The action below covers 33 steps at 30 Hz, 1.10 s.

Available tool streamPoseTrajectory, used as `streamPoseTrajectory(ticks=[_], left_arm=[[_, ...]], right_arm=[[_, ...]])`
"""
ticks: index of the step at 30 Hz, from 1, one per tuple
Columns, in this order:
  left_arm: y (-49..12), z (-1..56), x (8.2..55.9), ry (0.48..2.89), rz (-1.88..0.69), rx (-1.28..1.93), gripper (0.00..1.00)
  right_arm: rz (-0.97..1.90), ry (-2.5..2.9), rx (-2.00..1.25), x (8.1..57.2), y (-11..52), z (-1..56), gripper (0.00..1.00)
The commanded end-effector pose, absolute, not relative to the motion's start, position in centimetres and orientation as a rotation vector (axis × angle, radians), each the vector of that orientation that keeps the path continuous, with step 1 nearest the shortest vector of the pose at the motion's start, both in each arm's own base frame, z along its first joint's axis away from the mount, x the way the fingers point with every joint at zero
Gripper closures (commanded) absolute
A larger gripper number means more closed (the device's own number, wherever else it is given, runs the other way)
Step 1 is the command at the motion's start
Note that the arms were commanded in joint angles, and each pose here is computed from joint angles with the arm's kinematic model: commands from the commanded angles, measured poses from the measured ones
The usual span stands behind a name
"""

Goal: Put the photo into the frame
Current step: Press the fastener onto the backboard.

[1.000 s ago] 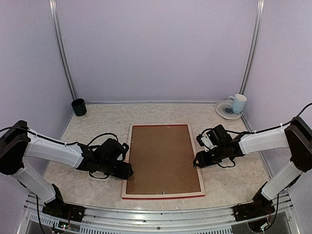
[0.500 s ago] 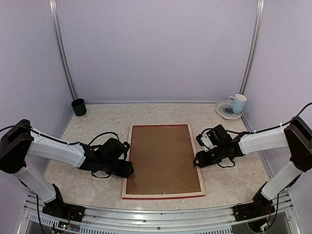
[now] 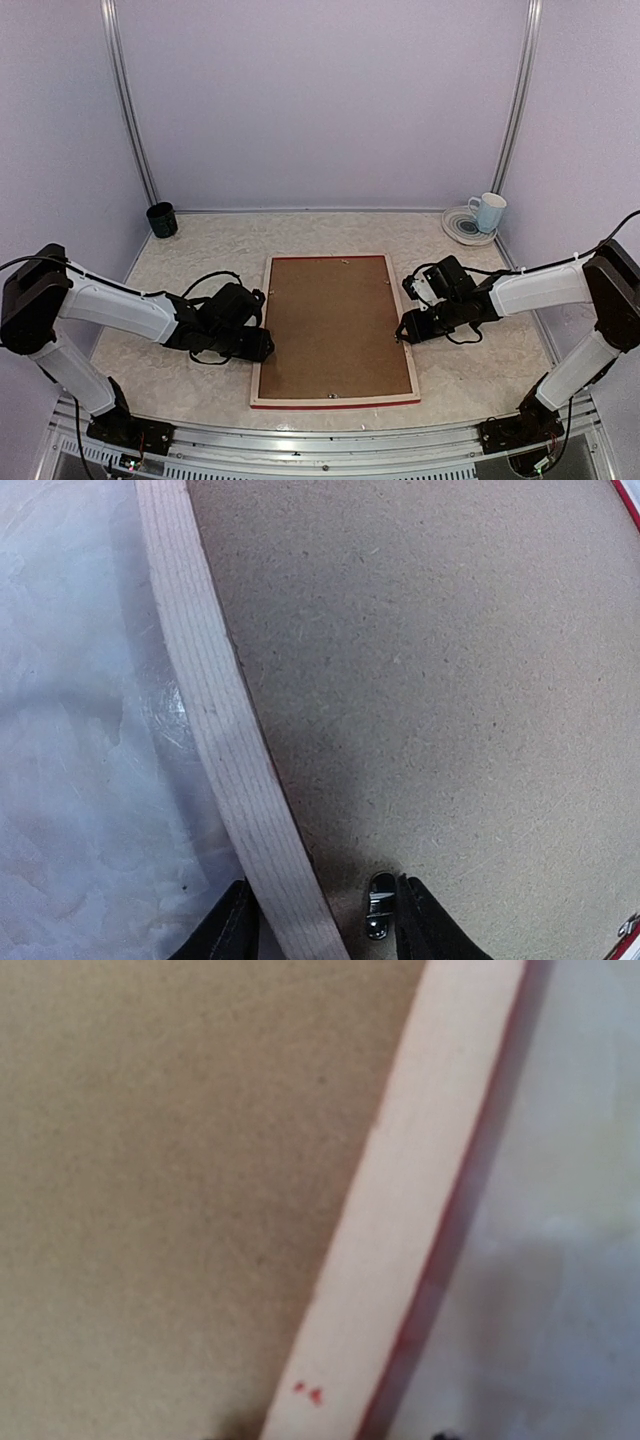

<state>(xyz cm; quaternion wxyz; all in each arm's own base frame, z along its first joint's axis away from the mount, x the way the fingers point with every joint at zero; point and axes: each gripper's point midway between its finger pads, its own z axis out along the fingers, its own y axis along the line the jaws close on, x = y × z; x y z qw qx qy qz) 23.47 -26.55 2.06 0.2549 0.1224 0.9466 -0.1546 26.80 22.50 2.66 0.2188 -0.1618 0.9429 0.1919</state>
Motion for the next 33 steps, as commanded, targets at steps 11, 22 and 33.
streamPoseTrajectory(ticks=[11,22,33], left_arm=[[-25.6,0.6,22.0,2.645,-0.384,0.336,0.69],[-25.5,0.9,22.0,2.644,-0.391,0.325,0.74],[-26.1,1.8,22.2,2.625,-0.432,0.314,0.79]], right_arm=[[0.511,2.614,-0.472,26.9,22.7,2.4,0.53],[0.507,2.611,-0.475,27.1,22.8,2.6,0.53],[0.5,2.611,-0.48,27.2,22.8,2.5,0.53]])
